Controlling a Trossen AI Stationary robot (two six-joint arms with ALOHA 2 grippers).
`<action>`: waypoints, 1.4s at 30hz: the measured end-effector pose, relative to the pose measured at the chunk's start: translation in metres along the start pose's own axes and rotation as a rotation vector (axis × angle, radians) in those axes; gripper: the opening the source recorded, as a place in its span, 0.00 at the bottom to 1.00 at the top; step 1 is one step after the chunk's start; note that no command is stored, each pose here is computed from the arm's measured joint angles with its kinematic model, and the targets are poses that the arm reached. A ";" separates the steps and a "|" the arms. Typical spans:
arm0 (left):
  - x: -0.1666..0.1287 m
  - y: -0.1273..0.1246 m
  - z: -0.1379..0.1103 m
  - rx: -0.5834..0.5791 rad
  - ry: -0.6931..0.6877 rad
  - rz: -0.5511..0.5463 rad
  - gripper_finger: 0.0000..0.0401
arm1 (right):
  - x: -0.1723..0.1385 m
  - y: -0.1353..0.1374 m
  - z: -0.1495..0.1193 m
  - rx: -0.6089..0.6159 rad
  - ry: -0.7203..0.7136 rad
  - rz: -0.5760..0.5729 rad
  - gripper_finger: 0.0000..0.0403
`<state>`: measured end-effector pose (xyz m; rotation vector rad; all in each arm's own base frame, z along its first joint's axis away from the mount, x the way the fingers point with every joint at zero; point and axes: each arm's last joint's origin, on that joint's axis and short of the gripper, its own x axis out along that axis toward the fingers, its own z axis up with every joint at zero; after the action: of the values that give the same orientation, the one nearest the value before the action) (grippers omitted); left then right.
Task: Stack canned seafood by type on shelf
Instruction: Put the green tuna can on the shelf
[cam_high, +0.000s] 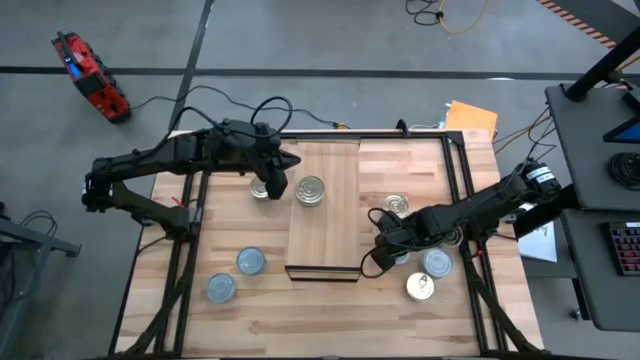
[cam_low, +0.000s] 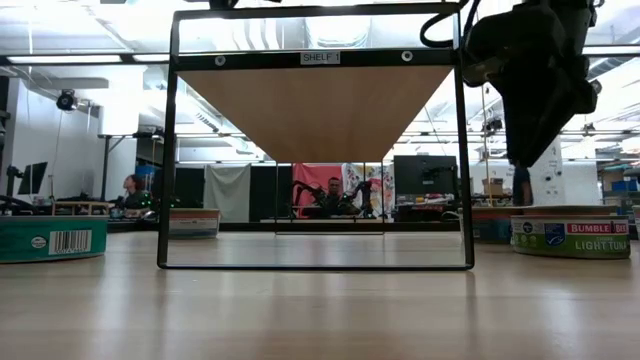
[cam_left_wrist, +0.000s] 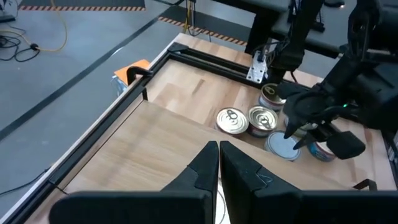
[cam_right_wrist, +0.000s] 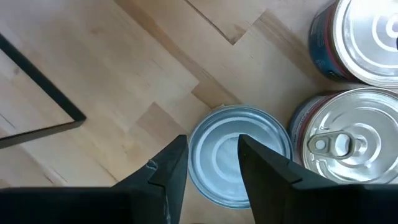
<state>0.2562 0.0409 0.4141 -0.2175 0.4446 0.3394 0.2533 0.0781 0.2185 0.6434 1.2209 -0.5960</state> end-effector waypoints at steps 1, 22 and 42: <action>-0.001 0.000 0.001 -0.002 -0.004 -0.001 0.00 | 0.000 0.000 -0.001 -0.005 0.002 0.000 0.34; -0.023 -0.011 -0.010 -0.046 0.222 -0.171 0.00 | -0.007 -0.031 -0.035 0.054 -0.017 0.152 0.04; -0.021 -0.010 -0.004 -0.007 0.140 -0.094 0.00 | 0.024 -0.032 -0.051 0.215 0.055 0.159 0.03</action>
<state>0.2406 0.0253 0.4210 -0.2691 0.5692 0.2345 0.2025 0.0920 0.1802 0.9345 1.1529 -0.5836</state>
